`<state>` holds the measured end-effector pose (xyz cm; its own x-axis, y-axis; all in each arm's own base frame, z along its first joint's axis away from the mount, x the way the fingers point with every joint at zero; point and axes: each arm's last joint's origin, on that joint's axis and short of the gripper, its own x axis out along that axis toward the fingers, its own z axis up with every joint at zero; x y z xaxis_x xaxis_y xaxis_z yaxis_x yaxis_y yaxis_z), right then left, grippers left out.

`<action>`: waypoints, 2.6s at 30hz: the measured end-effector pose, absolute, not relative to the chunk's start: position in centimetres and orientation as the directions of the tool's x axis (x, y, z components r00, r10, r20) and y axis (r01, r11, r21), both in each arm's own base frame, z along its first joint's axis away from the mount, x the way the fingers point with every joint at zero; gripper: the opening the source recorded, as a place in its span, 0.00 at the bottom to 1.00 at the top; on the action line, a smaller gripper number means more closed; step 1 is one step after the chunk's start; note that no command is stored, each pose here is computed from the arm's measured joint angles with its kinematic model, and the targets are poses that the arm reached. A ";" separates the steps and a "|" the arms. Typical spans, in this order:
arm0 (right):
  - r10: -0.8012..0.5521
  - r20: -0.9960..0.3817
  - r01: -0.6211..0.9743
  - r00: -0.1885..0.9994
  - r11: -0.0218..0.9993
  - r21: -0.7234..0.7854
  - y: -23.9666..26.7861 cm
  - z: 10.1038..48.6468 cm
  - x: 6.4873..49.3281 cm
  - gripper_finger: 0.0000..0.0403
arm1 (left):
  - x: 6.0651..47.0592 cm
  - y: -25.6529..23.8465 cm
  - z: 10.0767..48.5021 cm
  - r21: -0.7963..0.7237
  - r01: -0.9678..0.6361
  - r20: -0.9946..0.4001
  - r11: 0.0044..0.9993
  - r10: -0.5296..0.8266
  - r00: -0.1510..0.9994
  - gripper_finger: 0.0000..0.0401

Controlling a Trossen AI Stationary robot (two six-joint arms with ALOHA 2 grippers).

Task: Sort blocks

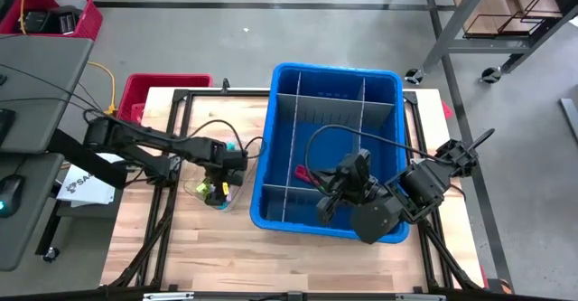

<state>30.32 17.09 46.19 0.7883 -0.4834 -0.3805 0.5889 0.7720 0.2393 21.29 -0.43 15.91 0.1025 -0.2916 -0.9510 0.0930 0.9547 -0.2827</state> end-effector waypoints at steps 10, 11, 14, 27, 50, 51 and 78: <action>-0.476 -0.383 0.584 0.792 0.774 0.244 17.1 46.2 30.4 0.00 | 22.5 -0.6 15.8 -0.233 0.099 -0.969 0.967 -0.239 0.056 0.70; -0.476 -0.383 0.584 0.792 0.774 0.245 17.1 46.2 30.4 0.00 | 22.6 -0.5 15.9 -0.215 0.107 -0.974 0.971 -0.222 0.054 0.70; -0.476 -0.383 0.584 0.792 0.774 0.245 17.1 46.2 30.4 0.00 | 22.3 -0.5 16.0 -0.157 0.117 -0.987 0.981 -0.161 0.021 0.64; -0.476 -0.383 0.583 0.792 0.774 0.244 17.1 46.2 30.4 0.00 | 22.3 -0.7 16.9 -0.119 0.120 -0.993 0.986 -0.116 -0.031 0.01; -0.464 -0.392 0.571 0.794 0.791 0.221 17.2 46.2 30.4 0.00 | 22.9 2.2 18.7 0.042 -0.761 -0.998 0.648 -0.005 -0.059 0.41; -0.464 -0.393 0.570 0.794 0.792 0.216 17.1 46.2 30.4 0.00 | 23.0 2.0 18.7 0.043 -0.781 -0.998 0.623 -0.004 -0.058 0.43; -0.462 -0.426 0.570 0.778 0.804 0.170 17.0 45.8 30.1 0.00 | 21.6 -0.7 15.6 0.005 -0.985 -0.999 0.171 0.035 0.001 0.52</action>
<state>30.10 17.00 45.82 0.7783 -0.4615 -0.4258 0.5699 0.8039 0.1702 21.60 -0.71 15.56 0.0008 0.0349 -0.9994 -0.9853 0.1708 0.0052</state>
